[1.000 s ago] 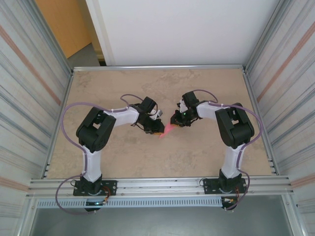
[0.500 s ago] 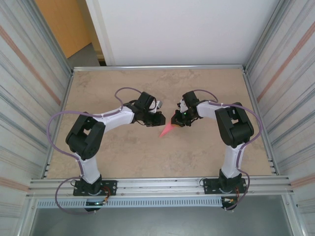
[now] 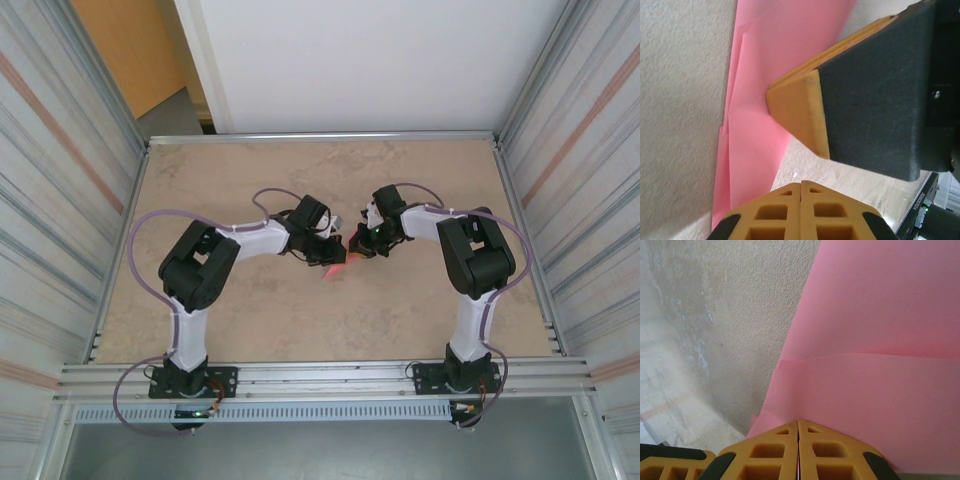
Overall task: Fold a paper plane with a square sheet of paper (pick it up from the middle)
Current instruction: Fold the wing for the fifth time at the center of the table.
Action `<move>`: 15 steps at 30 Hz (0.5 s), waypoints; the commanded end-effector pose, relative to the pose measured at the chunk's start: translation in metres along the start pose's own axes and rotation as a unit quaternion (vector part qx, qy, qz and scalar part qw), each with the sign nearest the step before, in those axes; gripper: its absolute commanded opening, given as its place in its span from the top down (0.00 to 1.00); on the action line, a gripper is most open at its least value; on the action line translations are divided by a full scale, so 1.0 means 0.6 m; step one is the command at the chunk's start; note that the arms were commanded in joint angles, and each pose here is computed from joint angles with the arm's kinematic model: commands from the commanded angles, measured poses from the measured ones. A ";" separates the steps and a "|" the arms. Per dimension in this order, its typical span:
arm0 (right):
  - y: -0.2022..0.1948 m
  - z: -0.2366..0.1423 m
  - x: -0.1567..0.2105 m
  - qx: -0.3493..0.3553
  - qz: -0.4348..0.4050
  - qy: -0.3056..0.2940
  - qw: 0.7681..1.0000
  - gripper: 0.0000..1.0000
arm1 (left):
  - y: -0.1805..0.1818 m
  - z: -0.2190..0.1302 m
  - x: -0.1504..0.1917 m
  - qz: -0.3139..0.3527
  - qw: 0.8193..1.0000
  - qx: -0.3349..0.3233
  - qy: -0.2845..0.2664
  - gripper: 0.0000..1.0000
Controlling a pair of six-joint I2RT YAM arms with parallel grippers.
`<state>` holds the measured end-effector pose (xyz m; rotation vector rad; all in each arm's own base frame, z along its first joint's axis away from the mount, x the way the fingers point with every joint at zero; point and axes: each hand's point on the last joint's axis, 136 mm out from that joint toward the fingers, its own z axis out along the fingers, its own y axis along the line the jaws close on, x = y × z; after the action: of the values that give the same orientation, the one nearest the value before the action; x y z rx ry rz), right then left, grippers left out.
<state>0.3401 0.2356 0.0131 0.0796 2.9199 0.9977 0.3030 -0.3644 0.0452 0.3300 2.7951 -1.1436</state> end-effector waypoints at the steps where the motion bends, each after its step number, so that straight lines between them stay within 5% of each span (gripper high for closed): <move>1: -0.058 0.027 0.032 0.054 0.028 0.036 0.997 0.91 | -0.004 0.005 -0.007 -0.002 1.000 0.001 0.007 0.95; 15: -0.057 0.029 0.031 0.053 0.030 0.038 0.997 0.90 | 0.032 0.026 0.002 -0.023 0.999 -0.025 0.028 0.95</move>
<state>0.3406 0.2363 0.0128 0.0809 2.9228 1.0093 0.3061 -0.3660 0.0273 0.3119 2.8518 -1.1142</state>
